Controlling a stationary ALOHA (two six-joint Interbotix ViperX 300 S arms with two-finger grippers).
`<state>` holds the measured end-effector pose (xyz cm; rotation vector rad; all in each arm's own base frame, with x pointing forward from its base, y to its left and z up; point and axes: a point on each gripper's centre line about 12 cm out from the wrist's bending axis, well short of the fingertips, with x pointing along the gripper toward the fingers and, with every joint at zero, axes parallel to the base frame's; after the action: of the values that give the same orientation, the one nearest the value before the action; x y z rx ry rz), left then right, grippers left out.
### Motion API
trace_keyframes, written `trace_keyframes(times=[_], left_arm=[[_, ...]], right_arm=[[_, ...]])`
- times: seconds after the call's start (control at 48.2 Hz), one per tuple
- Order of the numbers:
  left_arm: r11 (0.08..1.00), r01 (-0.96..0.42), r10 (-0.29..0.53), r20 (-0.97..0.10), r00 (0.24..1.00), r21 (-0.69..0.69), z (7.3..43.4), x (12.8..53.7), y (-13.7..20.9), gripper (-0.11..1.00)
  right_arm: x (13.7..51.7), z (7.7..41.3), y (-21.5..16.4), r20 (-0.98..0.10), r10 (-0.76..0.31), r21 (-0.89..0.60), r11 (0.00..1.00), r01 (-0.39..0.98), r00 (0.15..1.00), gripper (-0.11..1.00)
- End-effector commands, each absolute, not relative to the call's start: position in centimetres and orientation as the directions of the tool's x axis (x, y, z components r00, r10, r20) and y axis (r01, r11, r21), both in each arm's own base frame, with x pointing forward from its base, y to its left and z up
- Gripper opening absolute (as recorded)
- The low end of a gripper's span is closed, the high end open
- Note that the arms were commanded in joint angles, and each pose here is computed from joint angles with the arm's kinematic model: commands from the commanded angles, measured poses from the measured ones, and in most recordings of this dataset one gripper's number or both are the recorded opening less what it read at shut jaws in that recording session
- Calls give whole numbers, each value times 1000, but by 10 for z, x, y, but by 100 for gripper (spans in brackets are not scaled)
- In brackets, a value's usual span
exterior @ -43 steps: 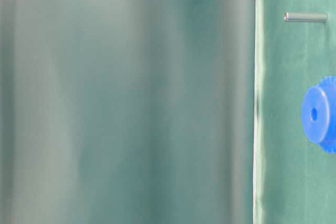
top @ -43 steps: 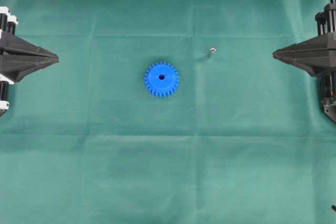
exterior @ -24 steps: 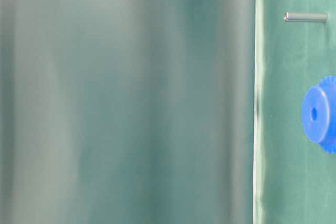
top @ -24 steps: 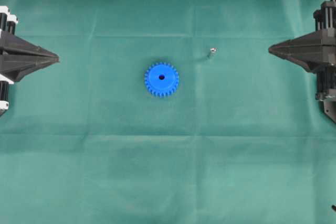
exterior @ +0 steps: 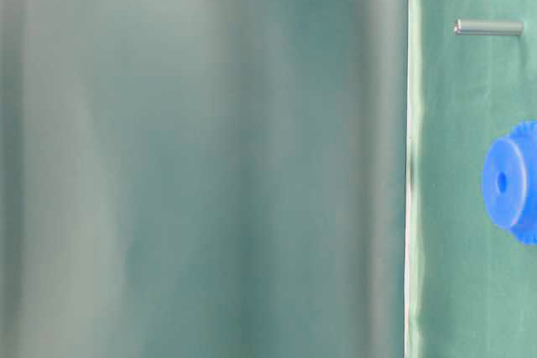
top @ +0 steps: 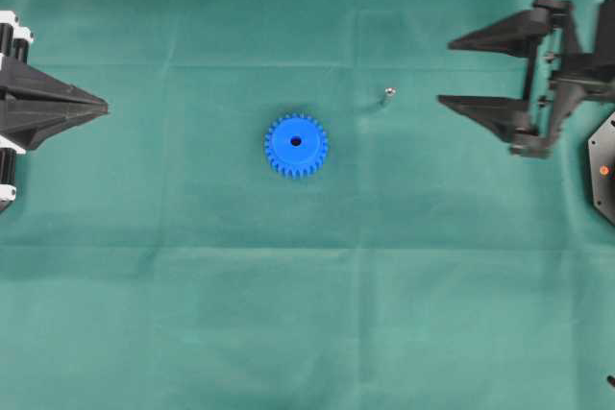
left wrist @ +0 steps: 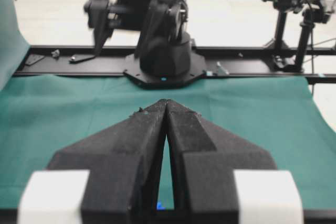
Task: Insert the shaft placed at a random location into the center hole of the medium gear at another random location.
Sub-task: 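Move the open right gripper left over the upright silver shaft, then lower the right gripper and close it around the silver shaft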
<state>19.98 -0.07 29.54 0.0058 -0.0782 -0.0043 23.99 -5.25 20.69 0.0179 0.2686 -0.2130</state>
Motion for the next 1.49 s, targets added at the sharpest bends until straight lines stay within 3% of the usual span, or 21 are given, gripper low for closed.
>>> trace_keyframes(times=[0.0,0.643,1.1,1.224,1.411,1.473], left_arm=[[1000,6,-7,100,995,6,304,202,-1,0],[1000,6,-7,96,995,9,303,202,-1,0],[1000,6,-7,93,996,9,303,202,-1,0],[1000,6,-7,92,996,9,303,202,-1,0],[1000,6,-7,92,996,9,303,202,-1,0],[1000,6,-7,92,996,9,303,202,-1,0]], right_arm=[[251,200,-58,-265,-217,-21,975,219,939,87],[286,116,-82,-411,-262,-9,959,283,873,85],[291,99,-84,-436,-263,-6,957,290,861,83],[292,99,-84,-433,-264,-5,957,290,862,69],[292,101,-84,-421,-263,-7,958,286,868,19],[292,100,-83,-424,-261,-8,959,284,868,14]])
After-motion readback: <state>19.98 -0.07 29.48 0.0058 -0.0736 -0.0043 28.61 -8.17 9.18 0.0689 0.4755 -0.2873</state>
